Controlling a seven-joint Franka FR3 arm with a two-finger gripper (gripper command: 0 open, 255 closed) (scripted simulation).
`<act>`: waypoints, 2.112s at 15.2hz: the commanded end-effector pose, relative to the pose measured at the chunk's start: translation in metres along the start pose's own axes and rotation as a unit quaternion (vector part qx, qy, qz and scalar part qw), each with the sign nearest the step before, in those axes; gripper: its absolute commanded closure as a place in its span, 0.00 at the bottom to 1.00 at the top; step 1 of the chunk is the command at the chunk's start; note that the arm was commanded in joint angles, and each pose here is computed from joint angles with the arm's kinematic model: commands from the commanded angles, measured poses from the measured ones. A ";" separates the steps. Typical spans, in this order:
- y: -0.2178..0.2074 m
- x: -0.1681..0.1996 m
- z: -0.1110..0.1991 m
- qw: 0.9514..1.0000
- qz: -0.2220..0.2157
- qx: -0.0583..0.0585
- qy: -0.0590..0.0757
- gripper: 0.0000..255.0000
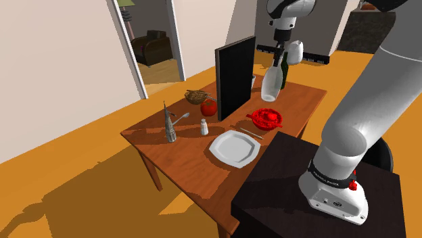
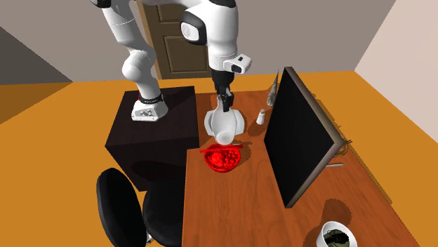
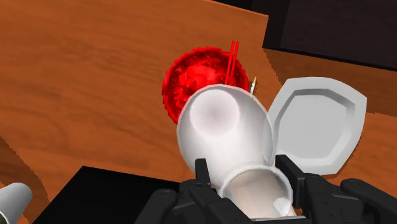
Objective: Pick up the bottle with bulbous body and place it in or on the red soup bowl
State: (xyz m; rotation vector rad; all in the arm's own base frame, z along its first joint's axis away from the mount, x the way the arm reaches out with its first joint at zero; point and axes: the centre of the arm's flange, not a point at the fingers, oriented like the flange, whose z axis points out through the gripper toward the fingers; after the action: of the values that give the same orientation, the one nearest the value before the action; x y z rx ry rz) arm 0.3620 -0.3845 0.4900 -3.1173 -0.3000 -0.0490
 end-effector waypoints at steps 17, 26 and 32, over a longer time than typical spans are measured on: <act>0.001 -0.003 0.094 1.000 0.000 0.000 0.000 1.00; 0.001 -0.004 0.117 1.000 0.000 0.000 0.000 1.00; 0.001 -0.005 0.117 1.000 0.000 0.000 0.000 0.00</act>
State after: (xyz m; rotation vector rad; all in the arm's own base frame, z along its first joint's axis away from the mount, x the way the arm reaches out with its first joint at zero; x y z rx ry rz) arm 0.3614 -0.3850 0.3726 -3.1181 -0.3000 -0.0507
